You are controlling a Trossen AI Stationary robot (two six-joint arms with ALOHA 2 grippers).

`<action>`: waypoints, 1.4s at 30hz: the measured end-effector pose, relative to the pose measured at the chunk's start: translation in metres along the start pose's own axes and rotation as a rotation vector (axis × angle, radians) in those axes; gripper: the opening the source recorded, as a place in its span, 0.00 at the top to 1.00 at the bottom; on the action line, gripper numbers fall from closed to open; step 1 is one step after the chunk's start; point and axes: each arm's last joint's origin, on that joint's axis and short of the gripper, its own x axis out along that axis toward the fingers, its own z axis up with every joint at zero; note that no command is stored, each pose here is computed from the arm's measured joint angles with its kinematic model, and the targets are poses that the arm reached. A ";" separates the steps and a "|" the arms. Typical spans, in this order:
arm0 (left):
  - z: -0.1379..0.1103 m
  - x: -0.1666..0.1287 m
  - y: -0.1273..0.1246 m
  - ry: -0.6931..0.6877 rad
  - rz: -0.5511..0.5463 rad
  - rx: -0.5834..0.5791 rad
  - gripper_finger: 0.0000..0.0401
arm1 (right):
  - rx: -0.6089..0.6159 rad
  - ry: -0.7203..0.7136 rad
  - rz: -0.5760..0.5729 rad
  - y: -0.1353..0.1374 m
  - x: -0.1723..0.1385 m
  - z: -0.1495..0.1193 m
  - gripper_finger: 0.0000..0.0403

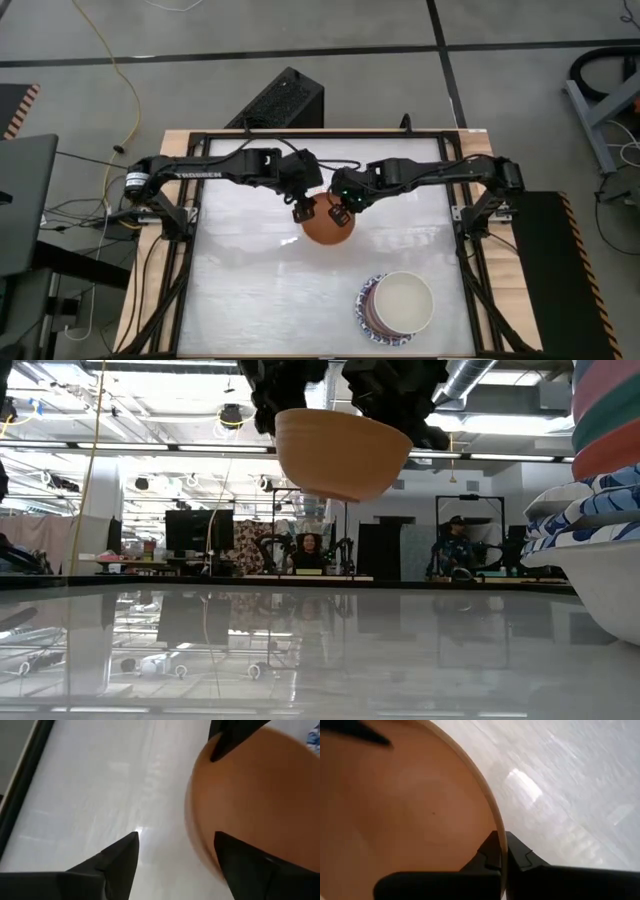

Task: Nest bowls inside each other
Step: Stack the light orange bowl on top of the other white bowl

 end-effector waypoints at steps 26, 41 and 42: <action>-0.011 -0.081 0.019 -0.112 0.049 -0.045 0.38 | 0.064 -0.057 -0.100 -0.085 -0.049 0.033 0.98; -0.012 -0.084 0.018 -0.108 0.040 -0.060 0.38 | 0.241 -0.046 -0.311 -0.148 -0.138 -0.014 0.98; -0.012 -0.084 0.018 -0.111 0.040 -0.060 0.38 | 0.255 -0.033 -0.320 -0.149 -0.142 -0.020 0.98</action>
